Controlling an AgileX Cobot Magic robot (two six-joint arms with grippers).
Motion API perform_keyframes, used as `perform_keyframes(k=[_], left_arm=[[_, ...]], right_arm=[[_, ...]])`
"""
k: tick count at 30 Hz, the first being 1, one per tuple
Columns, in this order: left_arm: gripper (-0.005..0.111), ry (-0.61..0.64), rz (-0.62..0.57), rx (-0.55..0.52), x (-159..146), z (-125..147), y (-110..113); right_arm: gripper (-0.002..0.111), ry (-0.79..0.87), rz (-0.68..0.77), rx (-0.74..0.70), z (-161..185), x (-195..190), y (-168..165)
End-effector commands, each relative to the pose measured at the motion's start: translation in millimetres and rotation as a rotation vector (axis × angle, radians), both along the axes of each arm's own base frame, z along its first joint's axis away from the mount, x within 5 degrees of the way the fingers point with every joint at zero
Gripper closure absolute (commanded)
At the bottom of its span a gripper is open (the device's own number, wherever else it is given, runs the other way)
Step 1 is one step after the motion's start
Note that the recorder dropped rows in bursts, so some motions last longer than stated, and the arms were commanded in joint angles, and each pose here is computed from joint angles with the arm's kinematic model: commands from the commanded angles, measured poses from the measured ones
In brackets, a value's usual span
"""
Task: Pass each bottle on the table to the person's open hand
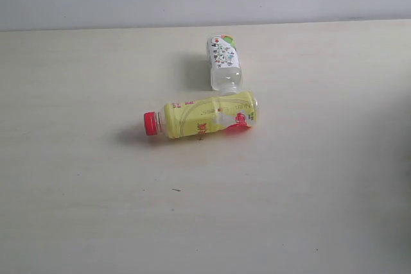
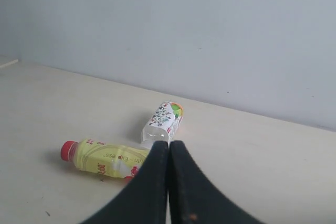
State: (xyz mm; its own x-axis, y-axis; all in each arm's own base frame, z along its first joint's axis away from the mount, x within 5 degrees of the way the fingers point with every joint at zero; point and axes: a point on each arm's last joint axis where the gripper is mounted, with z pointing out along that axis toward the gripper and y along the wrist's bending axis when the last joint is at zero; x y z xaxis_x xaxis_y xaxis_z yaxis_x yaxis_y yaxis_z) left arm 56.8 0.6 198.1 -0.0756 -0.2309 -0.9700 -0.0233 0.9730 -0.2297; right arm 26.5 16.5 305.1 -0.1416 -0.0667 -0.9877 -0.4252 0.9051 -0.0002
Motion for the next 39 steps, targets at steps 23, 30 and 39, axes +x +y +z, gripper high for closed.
perform_keyframes(k=[23,30,39], left_arm=[[0.104,-0.016,0.003,0.002,0,1,0],[0.104,-0.016,0.003,0.002,0,1,0],[0.104,-0.016,0.003,0.002,0,1,0]], right_arm=[[0.108,-0.108,-0.007,0.038,1,-18,-7],[0.108,-0.106,-0.007,0.037,1,-18,-7],[0.108,-0.104,-0.006,0.036,1,-18,-7]])
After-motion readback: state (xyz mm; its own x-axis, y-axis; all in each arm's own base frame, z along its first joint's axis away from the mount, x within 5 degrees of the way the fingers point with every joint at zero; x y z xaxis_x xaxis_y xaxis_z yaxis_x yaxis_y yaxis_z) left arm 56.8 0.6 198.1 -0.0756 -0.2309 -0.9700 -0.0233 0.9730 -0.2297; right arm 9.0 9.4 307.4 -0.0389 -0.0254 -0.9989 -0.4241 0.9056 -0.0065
